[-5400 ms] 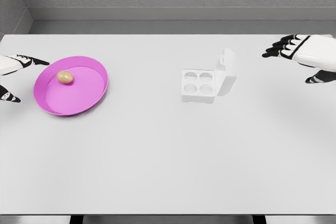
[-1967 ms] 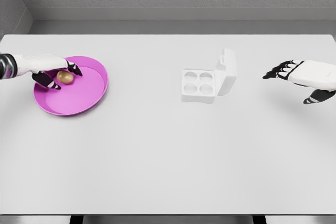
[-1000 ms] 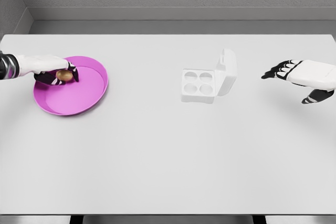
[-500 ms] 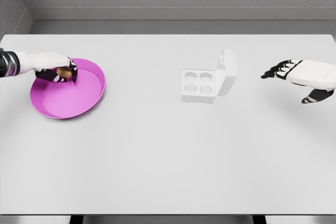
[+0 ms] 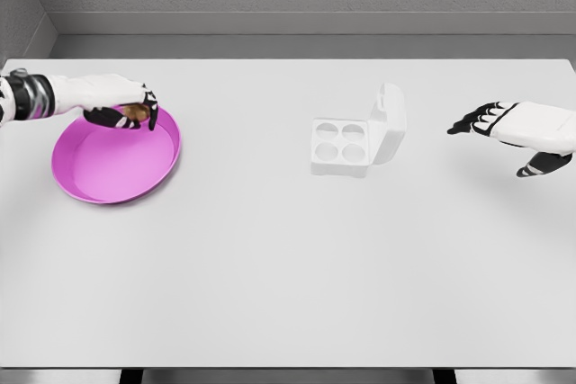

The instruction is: Pack egg into the box and close the box lid

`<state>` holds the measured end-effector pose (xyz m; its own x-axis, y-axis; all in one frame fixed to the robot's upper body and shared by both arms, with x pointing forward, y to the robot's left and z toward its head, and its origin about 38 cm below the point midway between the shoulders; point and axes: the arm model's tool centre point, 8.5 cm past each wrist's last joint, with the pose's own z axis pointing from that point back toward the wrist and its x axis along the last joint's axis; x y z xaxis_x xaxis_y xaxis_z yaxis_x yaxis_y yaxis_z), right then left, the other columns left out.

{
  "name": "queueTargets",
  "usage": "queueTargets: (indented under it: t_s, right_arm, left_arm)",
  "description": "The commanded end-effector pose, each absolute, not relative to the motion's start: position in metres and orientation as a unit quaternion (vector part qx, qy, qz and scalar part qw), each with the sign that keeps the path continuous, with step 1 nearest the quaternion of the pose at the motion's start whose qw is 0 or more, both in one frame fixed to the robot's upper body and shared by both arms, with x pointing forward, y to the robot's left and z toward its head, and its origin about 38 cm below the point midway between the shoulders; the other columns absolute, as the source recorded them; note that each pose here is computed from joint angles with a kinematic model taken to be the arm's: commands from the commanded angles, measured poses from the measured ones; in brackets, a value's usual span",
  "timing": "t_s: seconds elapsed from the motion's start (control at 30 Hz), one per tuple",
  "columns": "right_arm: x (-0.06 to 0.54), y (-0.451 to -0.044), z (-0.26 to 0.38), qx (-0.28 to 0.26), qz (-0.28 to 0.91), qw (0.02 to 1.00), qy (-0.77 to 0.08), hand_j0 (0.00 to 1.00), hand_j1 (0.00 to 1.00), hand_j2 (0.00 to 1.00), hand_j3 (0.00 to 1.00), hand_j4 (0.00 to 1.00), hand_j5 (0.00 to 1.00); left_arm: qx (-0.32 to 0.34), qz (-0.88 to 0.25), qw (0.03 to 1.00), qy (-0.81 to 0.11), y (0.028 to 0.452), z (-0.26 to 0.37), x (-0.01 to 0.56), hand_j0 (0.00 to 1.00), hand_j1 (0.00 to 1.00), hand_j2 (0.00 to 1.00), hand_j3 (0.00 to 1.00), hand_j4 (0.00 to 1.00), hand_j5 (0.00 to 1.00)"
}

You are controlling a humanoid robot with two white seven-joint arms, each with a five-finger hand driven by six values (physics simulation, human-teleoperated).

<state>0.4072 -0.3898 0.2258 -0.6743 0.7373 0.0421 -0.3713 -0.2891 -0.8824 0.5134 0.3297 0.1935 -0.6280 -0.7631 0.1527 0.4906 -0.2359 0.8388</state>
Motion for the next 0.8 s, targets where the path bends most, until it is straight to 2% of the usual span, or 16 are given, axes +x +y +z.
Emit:
queueTargets:
  t_s: [0.0,0.77]
  right_arm:
    - [0.407,-0.390,0.227,-0.191,0.778,0.357,-0.480,1.00,1.00,1.00,1.00,1.00,1.00]
    - [0.406,-0.383,0.216,-0.177,0.784,0.356,-0.476,1.00,1.00,1.00,1.00,1.00,1.00]
  left_arm:
    - [0.141,-0.774,0.391,-0.477,0.316,0.198,0.513,0.38,0.38,0.38,0.38,0.38,0.38]
    - [0.068,-0.787,0.301,-0.534,0.186,0.194,0.512,0.38,0.38,0.38,0.38,0.38,0.38]
